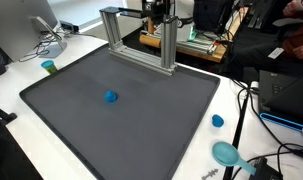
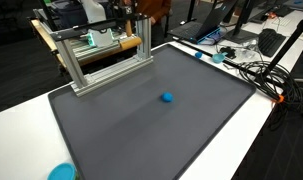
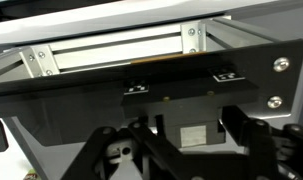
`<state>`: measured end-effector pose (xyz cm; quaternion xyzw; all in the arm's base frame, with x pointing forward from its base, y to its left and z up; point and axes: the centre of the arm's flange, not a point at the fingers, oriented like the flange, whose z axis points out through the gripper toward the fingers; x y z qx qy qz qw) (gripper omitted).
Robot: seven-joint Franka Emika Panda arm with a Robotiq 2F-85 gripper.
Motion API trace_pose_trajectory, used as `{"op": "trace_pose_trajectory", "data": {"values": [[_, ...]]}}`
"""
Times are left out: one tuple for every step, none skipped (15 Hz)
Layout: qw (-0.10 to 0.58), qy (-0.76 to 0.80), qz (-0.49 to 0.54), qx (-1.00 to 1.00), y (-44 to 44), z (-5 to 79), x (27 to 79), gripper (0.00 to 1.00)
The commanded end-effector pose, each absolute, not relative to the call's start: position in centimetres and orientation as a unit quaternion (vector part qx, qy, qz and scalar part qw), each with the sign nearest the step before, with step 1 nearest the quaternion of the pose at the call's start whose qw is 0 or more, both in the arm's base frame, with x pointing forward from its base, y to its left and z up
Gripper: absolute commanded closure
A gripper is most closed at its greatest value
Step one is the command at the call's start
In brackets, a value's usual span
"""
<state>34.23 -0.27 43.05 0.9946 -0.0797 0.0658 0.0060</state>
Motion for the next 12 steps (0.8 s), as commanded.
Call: {"op": "trace_pose_trajectory", "data": {"values": [[0.011,-0.069,0.052,0.996,-0.5,41.89,32.02,0.43],[0.009,-0.067,0.051,0.996,-0.42,41.75,32.08,0.53],[0.008,-0.064,0.051,0.997,-0.22,41.66,32.21,0.68],[0.009,-0.062,0.05,0.997,-0.15,41.49,32.34,0.7],[0.008,-0.061,0.049,0.997,-0.16,41.44,32.4,0.7],[0.009,-0.062,0.05,0.997,-0.16,41.47,32.46,0.7],[0.007,-0.065,0.049,0.997,-0.15,41.55,32.55,0.7],[0.006,-0.068,0.044,0.997,-0.19,41.67,32.68,0.7],[0.01,-0.068,0.039,0.997,-0.22,41.67,32.71,0.7],[0.004,-0.062,0.031,0.998,-0.18,41.75,32.67,0.2],[0.004,-0.05,0.025,0.998,-0.23,41.84,32.55,0.19],[0.004,-0.037,0.019,0.999,-0.27,41.84,32.43,0.14]]}}
